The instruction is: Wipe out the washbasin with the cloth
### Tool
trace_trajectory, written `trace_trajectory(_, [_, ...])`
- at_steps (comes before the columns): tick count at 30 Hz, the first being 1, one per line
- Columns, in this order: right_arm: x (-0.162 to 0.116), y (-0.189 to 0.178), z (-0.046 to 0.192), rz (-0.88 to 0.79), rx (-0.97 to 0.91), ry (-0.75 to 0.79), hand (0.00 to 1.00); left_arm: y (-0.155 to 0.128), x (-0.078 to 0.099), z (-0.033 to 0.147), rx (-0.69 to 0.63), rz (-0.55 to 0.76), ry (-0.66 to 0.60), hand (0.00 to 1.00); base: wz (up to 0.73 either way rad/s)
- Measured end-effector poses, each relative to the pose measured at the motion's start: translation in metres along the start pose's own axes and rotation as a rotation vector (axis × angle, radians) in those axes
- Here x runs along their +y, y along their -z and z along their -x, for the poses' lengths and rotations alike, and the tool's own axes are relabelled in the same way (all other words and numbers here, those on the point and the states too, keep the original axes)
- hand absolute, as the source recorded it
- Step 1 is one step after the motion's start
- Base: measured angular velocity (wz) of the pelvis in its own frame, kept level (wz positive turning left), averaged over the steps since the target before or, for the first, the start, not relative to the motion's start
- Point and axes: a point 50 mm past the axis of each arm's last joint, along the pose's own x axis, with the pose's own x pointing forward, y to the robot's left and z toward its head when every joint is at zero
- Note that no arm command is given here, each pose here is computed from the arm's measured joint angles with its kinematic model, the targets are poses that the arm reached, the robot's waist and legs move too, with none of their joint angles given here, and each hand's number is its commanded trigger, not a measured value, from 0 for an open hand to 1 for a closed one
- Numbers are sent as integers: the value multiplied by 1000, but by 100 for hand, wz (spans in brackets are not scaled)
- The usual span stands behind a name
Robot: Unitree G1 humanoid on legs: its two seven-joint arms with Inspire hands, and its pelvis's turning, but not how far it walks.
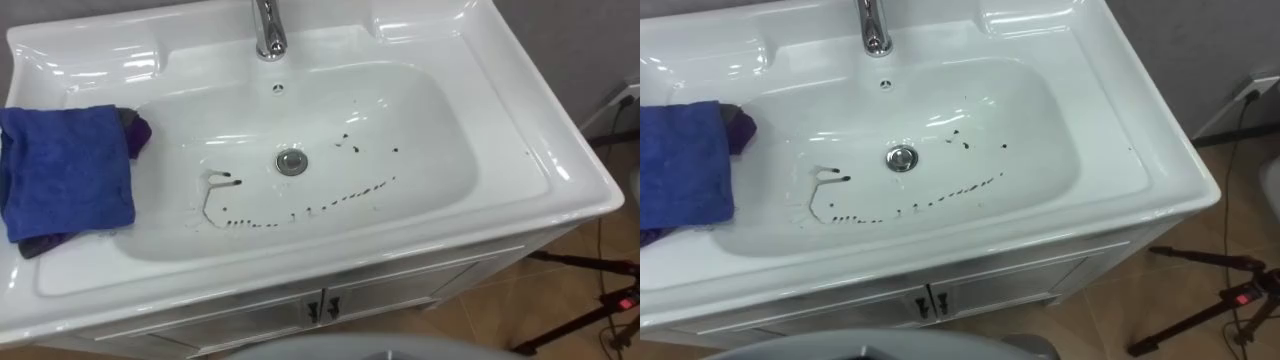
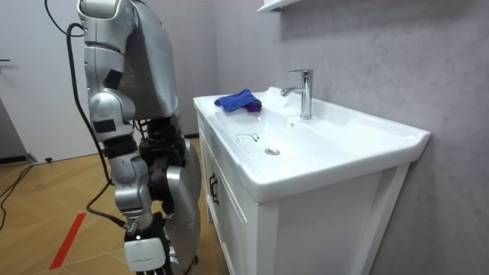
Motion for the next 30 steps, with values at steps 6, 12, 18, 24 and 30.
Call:
trace_trajectory(6, [1,-1,0,-1,5,-17,0,1,0,0,8,1,3,0,0])
trace_trajectory(12, [2,0,0,-16,11,-24,0,1,-1,0,12,4,20,0,0])
trace_trajectory(18, [2,1,0,-17,12,-24,0,-2,-1,0,4,3,23,0,0])
trace_trajectory(24, [2,5,0,-14,27,-25,0,3,-1,0,19,18,18,0,0])
trace_trajectory(30, [1,5,0,-14,32,-20,0,9,-2,0,31,52,23,0,0])
